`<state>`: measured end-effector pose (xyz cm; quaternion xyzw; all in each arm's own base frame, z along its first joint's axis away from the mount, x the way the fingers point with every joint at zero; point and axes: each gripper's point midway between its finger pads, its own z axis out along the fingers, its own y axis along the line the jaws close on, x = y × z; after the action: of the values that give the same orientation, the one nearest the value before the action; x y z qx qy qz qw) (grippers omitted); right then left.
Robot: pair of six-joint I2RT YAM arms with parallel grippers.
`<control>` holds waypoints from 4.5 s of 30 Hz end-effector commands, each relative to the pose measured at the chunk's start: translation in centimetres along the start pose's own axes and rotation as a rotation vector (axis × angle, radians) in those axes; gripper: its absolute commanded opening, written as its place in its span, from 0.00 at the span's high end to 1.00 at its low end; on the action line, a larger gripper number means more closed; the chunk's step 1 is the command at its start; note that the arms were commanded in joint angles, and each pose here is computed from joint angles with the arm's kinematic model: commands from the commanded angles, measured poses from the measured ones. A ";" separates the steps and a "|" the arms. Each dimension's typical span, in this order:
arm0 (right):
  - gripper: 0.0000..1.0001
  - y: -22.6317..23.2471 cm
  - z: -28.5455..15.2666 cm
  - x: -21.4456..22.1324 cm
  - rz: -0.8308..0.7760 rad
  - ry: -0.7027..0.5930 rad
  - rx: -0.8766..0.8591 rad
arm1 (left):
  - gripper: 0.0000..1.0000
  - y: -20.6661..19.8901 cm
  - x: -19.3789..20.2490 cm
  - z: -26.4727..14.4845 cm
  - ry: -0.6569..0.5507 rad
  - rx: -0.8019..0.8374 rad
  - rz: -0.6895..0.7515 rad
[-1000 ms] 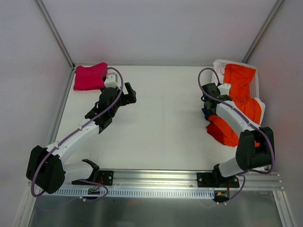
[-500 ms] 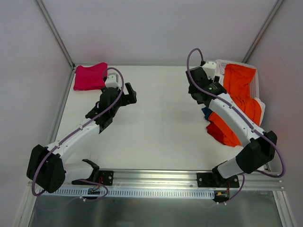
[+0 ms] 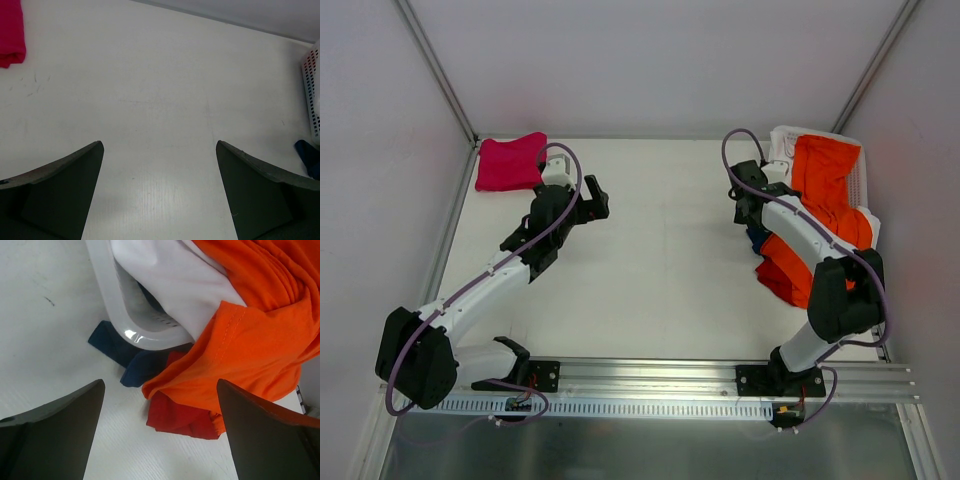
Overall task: Fold and stack the t-shirts
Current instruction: Grab crumpled tshirt from bin with the right arm, then move the tshirt to the center of the board, then flatten out the tshirt
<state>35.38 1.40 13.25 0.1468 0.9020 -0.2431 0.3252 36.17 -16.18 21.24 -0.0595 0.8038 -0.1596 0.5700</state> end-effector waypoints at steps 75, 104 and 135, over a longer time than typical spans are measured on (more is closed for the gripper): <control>0.99 20.5 -36.4 23.8 -1.087 -0.180 -1.280 | 0.01 7.2 -12.0 -4.4 -0.295 -0.279 -0.055; 0.99 -8.4 -27.2 14.6 -0.727 -0.193 -0.986 | 0.01 -9.2 9.2 2.1 0.575 0.349 -0.310; 0.99 -7.3 -27.6 12.9 -0.647 -0.319 -1.050 | 0.28 -9.2 22.2 6.8 0.744 0.064 -0.300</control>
<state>7.94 11.73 25.40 -0.3527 0.8450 0.1306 0.3801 33.86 -32.17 3.86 -0.0918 0.9242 -0.3011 0.2161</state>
